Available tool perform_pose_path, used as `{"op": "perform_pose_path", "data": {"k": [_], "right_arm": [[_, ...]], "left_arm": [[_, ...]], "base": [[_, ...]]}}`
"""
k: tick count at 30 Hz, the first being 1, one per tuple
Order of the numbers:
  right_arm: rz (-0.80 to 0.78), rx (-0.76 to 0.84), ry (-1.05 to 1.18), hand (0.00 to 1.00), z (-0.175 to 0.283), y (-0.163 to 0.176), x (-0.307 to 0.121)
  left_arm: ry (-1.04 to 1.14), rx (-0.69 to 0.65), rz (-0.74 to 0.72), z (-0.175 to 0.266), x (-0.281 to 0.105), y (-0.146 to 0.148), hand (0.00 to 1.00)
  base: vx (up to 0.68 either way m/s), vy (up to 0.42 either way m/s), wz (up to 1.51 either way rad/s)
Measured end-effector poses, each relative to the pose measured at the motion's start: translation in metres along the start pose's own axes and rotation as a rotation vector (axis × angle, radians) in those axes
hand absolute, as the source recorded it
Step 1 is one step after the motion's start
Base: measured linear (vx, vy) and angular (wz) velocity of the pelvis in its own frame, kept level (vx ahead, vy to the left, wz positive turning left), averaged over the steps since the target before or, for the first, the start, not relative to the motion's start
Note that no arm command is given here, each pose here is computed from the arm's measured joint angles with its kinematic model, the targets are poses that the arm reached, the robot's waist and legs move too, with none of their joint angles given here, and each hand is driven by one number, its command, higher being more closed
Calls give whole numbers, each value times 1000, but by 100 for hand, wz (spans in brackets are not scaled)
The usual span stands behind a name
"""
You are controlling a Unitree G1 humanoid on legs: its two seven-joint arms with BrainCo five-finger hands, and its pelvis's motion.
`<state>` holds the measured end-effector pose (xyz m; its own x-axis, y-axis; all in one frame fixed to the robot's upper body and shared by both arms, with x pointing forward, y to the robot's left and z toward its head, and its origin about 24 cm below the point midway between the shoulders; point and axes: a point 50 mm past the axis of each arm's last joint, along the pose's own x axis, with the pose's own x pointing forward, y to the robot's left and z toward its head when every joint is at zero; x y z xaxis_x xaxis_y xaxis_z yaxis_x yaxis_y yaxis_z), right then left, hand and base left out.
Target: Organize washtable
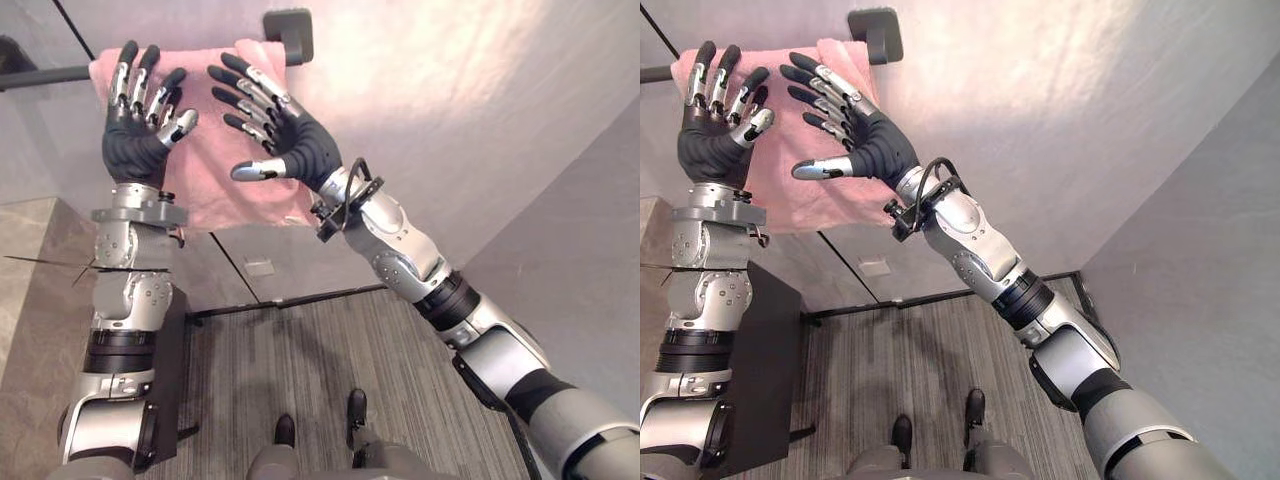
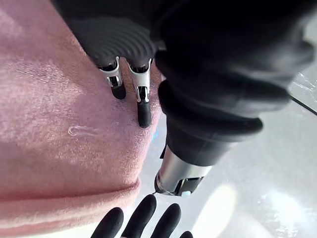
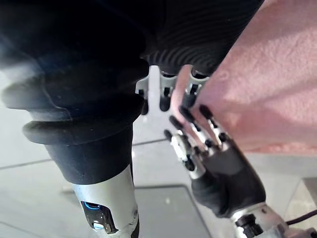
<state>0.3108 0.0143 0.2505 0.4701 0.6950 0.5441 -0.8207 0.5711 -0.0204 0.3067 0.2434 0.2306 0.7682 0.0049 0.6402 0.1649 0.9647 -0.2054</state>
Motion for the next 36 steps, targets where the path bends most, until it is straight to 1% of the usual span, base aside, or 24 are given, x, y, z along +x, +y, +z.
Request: {"op": "perform_pose_path", "data": {"k": [5, 8, 10, 12, 15, 19, 25, 32, 36], "right_arm": [[-20, -3, -18, 0, 5, -5, 0], [-15, -53, -37, 0, 18, -11, 4], [-2, -82, -54, 0, 27, -12, 5], [9, -101, -104, 0, 41, -12, 3], [-4, -121, -191, 0, 63, -19, -2], [-13, -97, -198, 0, 64, -21, -2], [-16, -34, -206, 0, 61, -18, 0], [-23, 17, -190, 0, 50, -12, 5], [-27, 39, -198, 0, 47, -9, 7]], "left_arm": [[-42, 3, 31, 9, 2, 6, 0], [-72, 4, 65, 14, 10, 12, 0], [-85, 31, 77, 20, 15, 18, 0], [-61, 102, 108, 26, 19, 35, 0], [-62, 132, 157, 36, 31, 51, 0], [-54, 170, 180, 45, 34, 61, 0], [-112, 178, 225, 66, 53, 66, 0], [-144, 163, 247, 75, 65, 65, 0], [-175, 214, 258, 92, 66, 70, 0]], "base": [[25, 82, -4], [8, 90, -3], [7, 80, -5], [10, 87, -8], [-15, 86, 1], [18, 82, 2], [20, 101, 1], [17, 91, 5], [30, 115, -4]]}}
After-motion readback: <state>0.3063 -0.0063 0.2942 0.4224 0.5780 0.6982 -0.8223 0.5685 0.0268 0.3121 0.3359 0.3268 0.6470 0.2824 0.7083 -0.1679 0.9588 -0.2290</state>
